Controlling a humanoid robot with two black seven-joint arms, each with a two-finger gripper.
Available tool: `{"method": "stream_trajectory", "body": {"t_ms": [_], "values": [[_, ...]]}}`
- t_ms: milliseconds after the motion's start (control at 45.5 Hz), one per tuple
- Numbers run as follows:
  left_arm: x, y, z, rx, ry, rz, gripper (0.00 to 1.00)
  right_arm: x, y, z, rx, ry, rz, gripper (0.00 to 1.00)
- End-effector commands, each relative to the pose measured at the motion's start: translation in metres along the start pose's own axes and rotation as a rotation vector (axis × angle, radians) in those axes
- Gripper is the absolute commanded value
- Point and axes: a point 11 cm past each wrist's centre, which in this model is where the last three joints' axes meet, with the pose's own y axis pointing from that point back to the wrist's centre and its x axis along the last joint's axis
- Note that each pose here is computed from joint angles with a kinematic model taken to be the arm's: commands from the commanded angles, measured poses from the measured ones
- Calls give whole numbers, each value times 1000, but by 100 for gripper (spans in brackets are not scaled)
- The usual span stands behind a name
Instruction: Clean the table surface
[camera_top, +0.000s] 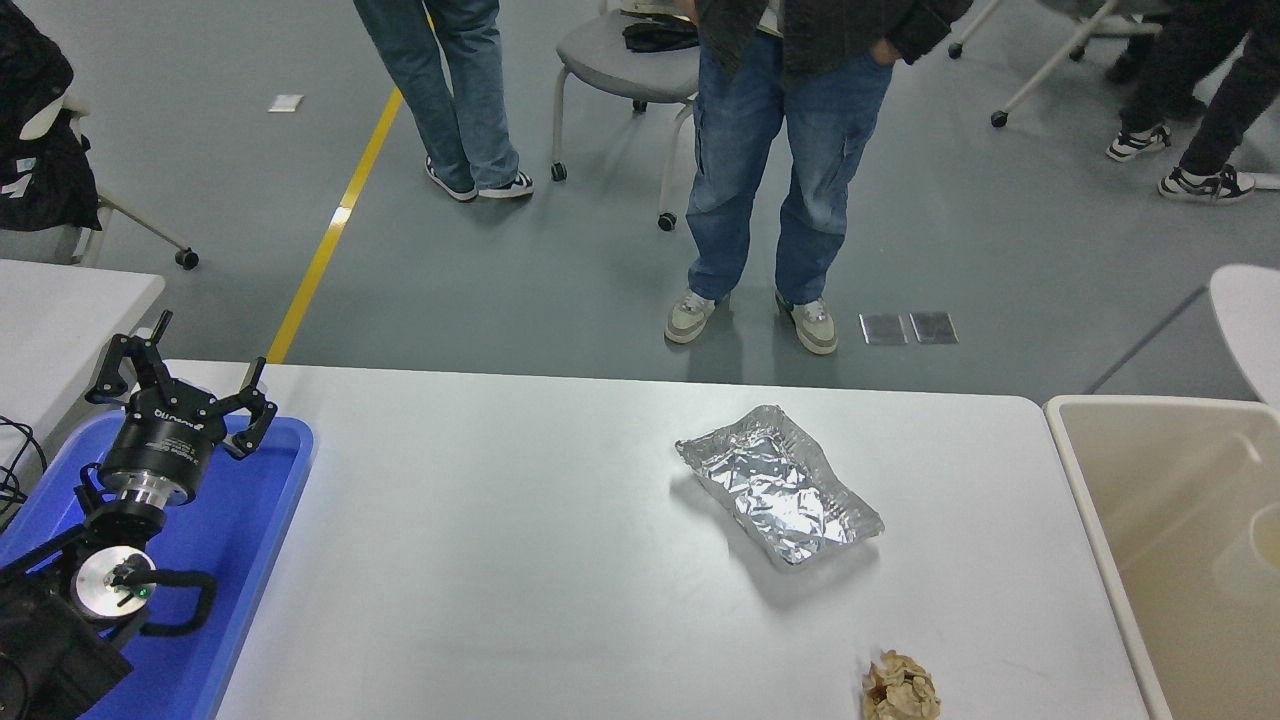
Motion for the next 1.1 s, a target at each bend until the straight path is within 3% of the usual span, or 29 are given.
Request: {"method": "stream_trajectory", "body": {"t_ms": [0, 176, 286, 374, 571, 769, 1077], "values": [[0, 0, 0, 0, 0, -1, 100, -18, -9, -7, -43, 2, 25, 0], [0, 0, 0, 0, 0, 0, 100, -19, -9, -7, -45, 0, 24, 0], [0, 0, 0, 0, 0, 0, 100, -17, -9, -7, -43, -28, 38, 68], [0, 0, 0, 1, -1, 1, 100, -16, -9, -6, -43, -46, 46, 87], [0, 0, 0, 1, -1, 1, 100, -7, -8, -6, -38, -109, 99, 96], [0, 0, 0, 0, 0, 0, 100, 25, -1, -2, -24, -293, 238, 96], [0, 0, 0, 1, -1, 1, 100, 73, 4, -21, 138, -809, 472, 96]]}}
